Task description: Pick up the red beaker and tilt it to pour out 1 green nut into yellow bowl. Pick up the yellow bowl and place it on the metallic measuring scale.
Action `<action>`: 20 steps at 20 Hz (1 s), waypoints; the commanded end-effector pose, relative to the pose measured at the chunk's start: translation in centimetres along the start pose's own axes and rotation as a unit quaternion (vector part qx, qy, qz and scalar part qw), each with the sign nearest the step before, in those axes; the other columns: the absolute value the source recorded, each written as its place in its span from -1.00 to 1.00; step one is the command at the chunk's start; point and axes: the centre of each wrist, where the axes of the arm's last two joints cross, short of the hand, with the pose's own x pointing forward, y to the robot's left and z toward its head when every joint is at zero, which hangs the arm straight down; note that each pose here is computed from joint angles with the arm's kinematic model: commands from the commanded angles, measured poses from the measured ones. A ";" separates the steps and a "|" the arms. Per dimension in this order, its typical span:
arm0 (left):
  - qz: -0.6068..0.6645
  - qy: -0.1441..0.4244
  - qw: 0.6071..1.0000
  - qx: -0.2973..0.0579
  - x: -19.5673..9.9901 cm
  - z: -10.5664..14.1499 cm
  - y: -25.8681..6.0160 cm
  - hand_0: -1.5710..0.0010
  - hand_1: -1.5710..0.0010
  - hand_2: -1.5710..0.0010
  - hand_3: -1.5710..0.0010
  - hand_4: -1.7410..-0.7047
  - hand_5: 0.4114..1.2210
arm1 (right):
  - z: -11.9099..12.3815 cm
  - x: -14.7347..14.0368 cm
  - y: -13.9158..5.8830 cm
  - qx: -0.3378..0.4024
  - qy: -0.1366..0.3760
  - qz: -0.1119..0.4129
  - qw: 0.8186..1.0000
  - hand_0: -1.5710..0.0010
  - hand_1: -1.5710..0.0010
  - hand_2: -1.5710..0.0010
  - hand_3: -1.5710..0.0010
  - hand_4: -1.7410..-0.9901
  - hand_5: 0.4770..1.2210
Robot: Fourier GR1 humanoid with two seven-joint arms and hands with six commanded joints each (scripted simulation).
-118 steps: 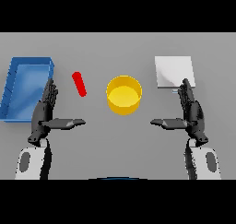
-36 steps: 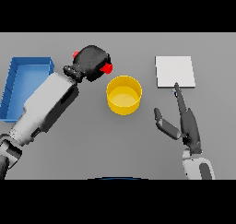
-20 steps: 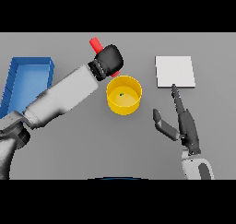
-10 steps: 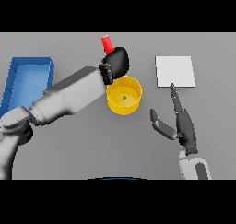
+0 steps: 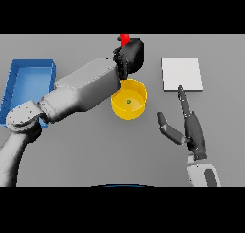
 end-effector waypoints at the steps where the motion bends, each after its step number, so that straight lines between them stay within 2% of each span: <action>1: 0.007 0.010 1.000 -0.002 -1.6 0.3 0.1 -1.00 -1.00 -1.00 -1.00 -0.97 1.00 | -0.1 -0.1 0.3 0.001 -0.001 -0.003 1.000 1.00 1.00 1.00 1.00 0.88 -0.44; 4: 0.040 0.048 0.998 -0.002 -5.7 1.3 0.2 -1.00 -1.00 -1.00 -1.00 -0.97 1.00 | -0.3 -0.3 -0.3 -0.002 0.000 0.014 1.000 1.00 1.00 1.00 1.00 0.91 -0.45; 5: 0.066 0.073 0.995 -0.007 -7.5 1.9 -0.6 -1.00 -1.00 -1.00 -0.61 -0.98 1.00 | -0.3 0.0 0.0 -0.001 -0.006 0.011 1.000 1.00 1.00 1.00 1.00 0.91 -0.45; 6: 0.082 0.090 0.993 -0.006 -8.7 2.2 -0.2 -1.00 -1.00 -1.00 -0.30 -0.98 1.00 | -0.2 -0.1 0.2 -0.001 -0.002 0.008 1.000 1.00 1.00 1.00 1.00 0.90 -0.45; 7: 0.115 0.097 0.989 0.009 -10.3 2.9 -1.1 -1.00 -1.00 -1.00 -0.44 -0.98 1.00 | -0.4 -0.1 0.4 0.002 0.005 0.007 1.000 1.00 1.00 1.00 1.00 0.93 -0.45; 9: 0.196 0.128 0.972 0.000 -13.2 4.2 -2.5 -1.00 -1.00 -1.00 -0.64 -0.98 1.00 | -0.3 0.0 -0.1 0.001 -0.004 0.001 1.000 1.00 1.00 1.00 1.00 0.97 -0.45; 10: 0.239 0.157 0.958 -0.009 -14.0 4.6 -3.3 -1.00 -1.00 -1.00 -0.71 -0.98 1.00 | -0.4 -0.1 0.2 0.001 -0.001 0.003 1.000 1.00 1.00 1.00 1.00 0.98 -0.45; 13: 0.373 0.225 0.900 0.002 -17.3 7.2 -7.0 -1.00 -1.00 -1.00 -0.82 -0.99 1.00 | -0.4 -0.2 0.4 -0.001 0.000 0.005 1.000 1.00 1.00 1.00 1.00 0.98 -0.50; 16: 0.488 0.301 0.819 0.014 -18.6 9.9 -12.1 -1.00 -1.00 -1.00 -0.85 -1.00 1.00 | -0.6 0.1 0.6 0.000 -0.002 -0.016 1.000 1.00 1.00 1.00 1.00 0.96 -0.49; 19: 0.576 0.365 0.731 0.028 -17.6 12.4 -18.3 -1.00 -1.00 -1.00 -0.83 -1.00 1.00 | -0.5 0.0 0.8 0.000 0.001 -0.030 1.000 1.00 1.00 1.00 1.00 0.94 -0.51; 20: 0.601 0.390 0.698 0.019 -17.1 13.3 -20.1 -1.00 -1.00 -1.00 -0.80 -1.00 1.00 | -0.7 -0.1 0.7 0.003 0.006 -0.024 1.000 1.00 1.00 1.00 1.00 0.91 -0.52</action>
